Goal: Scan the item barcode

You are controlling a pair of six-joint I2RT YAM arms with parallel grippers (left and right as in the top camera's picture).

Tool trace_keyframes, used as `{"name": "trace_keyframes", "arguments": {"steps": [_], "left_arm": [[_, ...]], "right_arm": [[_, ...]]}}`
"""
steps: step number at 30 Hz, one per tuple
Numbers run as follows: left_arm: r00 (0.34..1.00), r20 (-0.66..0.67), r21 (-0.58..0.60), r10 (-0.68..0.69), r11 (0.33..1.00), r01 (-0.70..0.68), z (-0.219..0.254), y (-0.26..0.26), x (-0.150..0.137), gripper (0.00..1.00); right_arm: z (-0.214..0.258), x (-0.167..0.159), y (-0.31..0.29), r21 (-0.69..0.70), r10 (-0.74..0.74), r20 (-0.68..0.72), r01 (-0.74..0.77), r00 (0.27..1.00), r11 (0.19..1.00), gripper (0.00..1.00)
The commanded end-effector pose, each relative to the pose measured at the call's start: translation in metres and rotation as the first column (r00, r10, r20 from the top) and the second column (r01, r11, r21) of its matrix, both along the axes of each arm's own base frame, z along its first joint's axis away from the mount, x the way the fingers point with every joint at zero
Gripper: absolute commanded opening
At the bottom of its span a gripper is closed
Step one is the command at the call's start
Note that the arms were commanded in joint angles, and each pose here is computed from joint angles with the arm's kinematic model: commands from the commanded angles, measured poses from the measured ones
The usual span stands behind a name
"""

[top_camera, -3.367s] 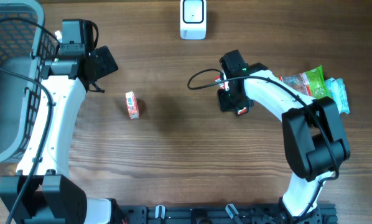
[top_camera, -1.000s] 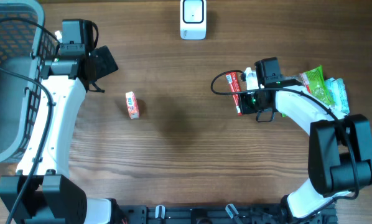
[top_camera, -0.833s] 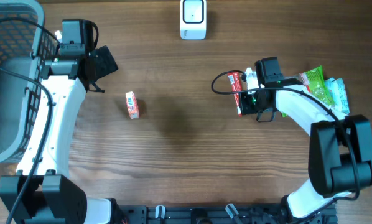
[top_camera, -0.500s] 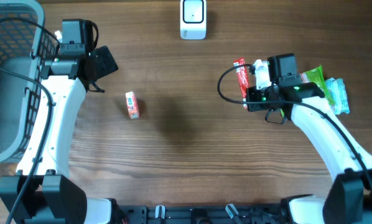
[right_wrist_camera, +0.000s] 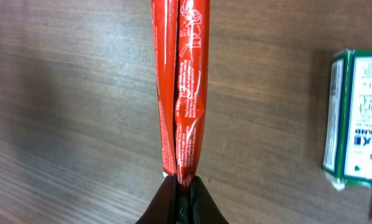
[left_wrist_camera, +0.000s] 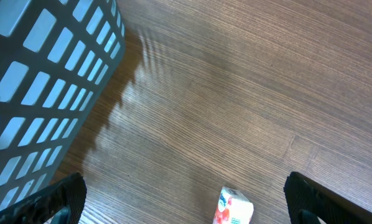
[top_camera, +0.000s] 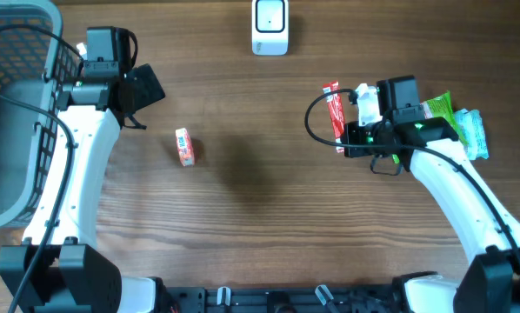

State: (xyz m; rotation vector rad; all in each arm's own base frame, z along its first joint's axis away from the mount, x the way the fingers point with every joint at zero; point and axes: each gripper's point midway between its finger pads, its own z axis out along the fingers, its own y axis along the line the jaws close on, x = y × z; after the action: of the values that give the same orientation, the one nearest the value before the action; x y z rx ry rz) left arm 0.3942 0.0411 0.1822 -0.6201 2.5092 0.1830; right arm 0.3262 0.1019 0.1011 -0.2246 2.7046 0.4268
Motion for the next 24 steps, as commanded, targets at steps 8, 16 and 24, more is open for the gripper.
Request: {"name": "trace_keyframes", "arguments": {"steps": [8, 16, 24], "left_arm": [[1.0, 0.007, 0.016, 0.001, 1.0, -0.001, 0.004, 0.004, 0.001, 1.0], [1.0, 0.007, 0.016, 0.001, 1.0, -0.001, 0.004, 0.004, 0.001, 1.0], [1.0, 0.007, 0.016, 0.001, 1.0, -0.001, 0.004, 0.004, 0.001, 1.0]], "right_arm": [[0.077, -0.016, -0.002, 0.006, 0.011, 0.068, -0.012, 0.998, 1.0, 0.04], [0.118, -0.014, -0.002, 0.009, 0.016, 0.103, -0.017, 0.995, 1.0, 0.04], [0.148, -0.004, 0.0, 0.013, 0.029, 0.184, -0.031, 0.983, 0.999, 0.04]]}}
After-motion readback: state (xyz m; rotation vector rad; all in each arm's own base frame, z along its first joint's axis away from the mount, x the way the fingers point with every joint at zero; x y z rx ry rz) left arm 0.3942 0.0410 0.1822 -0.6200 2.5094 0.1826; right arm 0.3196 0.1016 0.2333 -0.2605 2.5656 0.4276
